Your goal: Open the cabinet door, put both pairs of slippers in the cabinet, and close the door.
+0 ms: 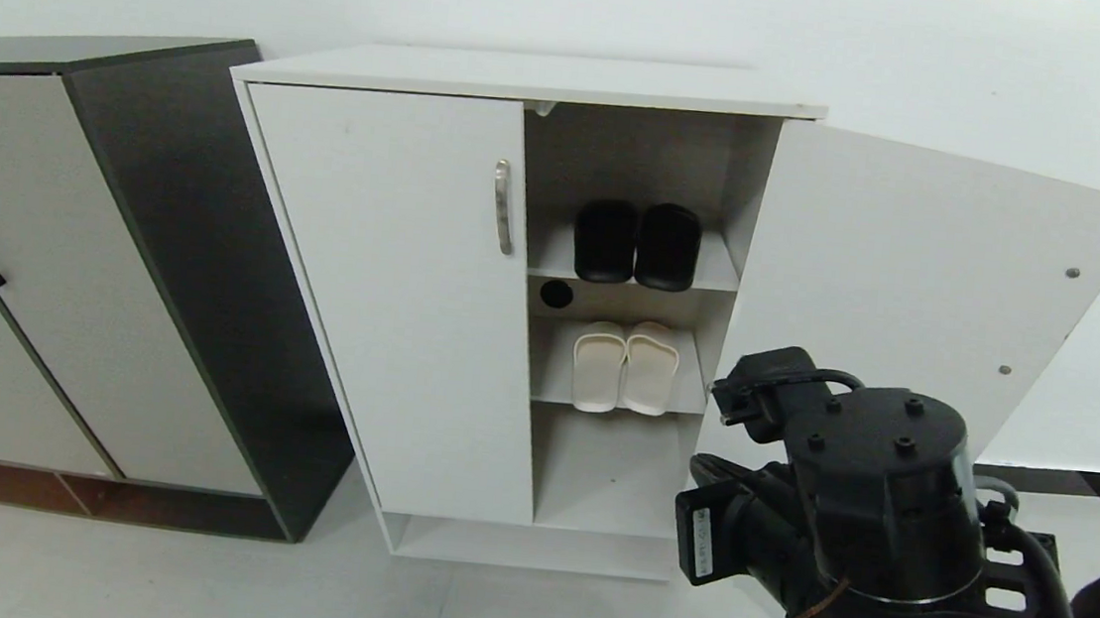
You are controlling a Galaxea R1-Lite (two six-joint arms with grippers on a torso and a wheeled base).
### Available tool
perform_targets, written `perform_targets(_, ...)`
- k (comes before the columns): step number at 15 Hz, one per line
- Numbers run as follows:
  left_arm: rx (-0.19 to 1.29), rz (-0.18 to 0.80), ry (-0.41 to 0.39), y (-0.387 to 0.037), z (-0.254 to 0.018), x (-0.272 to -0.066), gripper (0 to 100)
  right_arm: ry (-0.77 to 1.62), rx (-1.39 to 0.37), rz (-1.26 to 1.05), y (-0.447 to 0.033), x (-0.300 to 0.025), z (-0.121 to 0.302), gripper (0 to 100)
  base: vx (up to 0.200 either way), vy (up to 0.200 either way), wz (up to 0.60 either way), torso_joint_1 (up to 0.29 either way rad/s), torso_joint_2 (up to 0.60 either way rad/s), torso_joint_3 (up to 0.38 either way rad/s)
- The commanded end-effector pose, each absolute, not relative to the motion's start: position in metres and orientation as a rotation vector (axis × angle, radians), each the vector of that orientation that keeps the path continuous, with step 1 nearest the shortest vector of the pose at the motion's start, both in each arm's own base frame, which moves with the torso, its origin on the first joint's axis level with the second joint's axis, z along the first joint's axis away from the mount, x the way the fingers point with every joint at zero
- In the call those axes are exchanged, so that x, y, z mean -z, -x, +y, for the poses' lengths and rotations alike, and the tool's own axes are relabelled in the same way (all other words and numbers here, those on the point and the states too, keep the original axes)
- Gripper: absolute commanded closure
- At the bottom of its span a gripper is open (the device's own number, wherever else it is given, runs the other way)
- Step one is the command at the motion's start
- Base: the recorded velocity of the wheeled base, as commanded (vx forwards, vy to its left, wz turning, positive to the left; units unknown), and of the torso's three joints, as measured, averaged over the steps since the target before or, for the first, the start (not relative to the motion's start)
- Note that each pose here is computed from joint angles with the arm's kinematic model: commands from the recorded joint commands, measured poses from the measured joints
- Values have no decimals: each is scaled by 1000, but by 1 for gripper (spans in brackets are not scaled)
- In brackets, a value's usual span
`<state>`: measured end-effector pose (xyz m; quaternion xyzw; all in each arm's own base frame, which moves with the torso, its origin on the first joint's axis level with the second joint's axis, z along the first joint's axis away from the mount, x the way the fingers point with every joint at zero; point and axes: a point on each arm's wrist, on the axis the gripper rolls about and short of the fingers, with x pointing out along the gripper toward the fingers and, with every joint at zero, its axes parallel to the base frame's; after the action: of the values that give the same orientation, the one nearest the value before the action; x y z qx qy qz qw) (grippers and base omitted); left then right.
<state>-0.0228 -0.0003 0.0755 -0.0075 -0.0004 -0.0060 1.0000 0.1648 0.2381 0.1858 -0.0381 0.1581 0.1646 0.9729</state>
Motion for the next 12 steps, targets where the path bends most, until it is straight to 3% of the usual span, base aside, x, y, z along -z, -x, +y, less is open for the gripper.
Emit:
perform_targets(1,14,-3,15,23,0,-76,100,76,-336,318,-164,-186,239,100,0,0,0,66,-569,-354)
perform_targets(12,12,-3,15,23,0,-76,100,77,-336,319,-164,-186,239,100,0,0,0,130,-479,-327)
